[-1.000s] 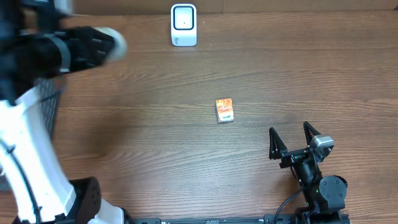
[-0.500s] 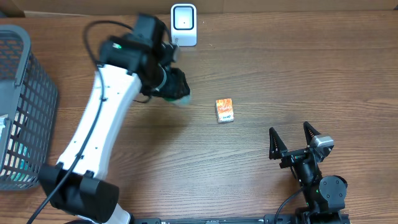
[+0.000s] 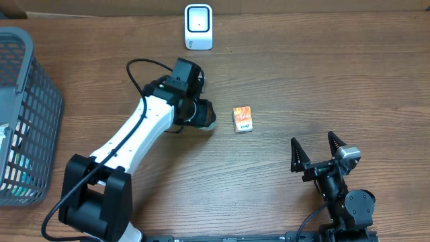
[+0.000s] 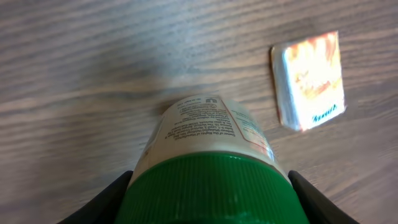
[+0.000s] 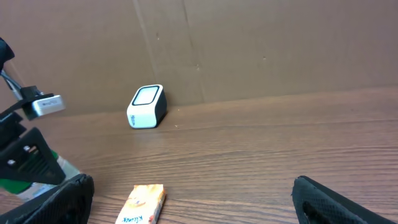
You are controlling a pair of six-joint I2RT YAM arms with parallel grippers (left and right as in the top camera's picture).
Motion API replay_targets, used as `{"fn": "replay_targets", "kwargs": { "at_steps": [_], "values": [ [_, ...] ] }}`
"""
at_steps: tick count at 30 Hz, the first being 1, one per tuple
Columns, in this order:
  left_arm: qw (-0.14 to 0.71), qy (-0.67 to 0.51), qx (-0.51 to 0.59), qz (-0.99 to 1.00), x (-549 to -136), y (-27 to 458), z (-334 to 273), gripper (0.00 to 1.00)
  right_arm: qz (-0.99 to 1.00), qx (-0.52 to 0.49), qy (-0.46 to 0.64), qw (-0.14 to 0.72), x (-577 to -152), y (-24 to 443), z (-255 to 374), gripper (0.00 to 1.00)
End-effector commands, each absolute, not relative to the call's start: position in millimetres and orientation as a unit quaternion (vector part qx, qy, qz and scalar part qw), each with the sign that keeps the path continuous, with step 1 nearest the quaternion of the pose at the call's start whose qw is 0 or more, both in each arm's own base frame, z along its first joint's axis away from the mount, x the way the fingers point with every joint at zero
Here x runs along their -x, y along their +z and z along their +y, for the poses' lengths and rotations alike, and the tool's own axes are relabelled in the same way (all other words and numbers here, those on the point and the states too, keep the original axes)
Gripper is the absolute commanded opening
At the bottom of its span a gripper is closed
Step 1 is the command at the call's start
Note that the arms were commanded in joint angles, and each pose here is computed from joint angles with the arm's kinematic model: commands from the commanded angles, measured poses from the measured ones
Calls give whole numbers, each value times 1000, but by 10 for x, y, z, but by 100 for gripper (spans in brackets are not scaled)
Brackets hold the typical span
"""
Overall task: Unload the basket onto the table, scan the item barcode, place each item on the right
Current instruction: 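Carry the jar past the scanner and place it beside the snack pack, then move the left gripper back into the grey basket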
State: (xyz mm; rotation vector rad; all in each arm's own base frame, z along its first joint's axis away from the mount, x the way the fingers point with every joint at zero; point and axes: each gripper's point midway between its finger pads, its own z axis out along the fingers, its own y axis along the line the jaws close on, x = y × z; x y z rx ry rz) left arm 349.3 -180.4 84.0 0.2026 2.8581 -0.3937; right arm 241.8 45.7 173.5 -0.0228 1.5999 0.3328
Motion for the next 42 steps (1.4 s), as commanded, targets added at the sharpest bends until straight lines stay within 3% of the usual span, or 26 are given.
{"fn": "replay_targets", "kwargs": {
  "at_steps": [1,17,21,23,25,32,42],
  "values": [
    [147,-110,-65,981,-3531,821,-1879,43,713,9,145,686,-2422,1715,445,100],
    [89,-56,-79,991,-3398,300,-1908,45,713,9,145,686,-2422,1715,445,100],
    [92,-68,-81,990,-3427,347,-1962,61,713,9,145,686,-2422,1716,445,100],
    [94,-80,-82,989,-3449,387,-2012,84,713,9,145,686,-2422,1715,445,100],
    [104,-85,-83,988,-3512,462,-2050,97,713,9,145,686,-2422,1716,445,100],
    [156,-85,-73,981,-3883,1135,-2097,100,713,8,145,686,-2422,1716,445,100],
    [231,-69,15,970,-4088,2816,-1300,100,713,9,145,686,-2422,1715,445,100]
  ]
}}
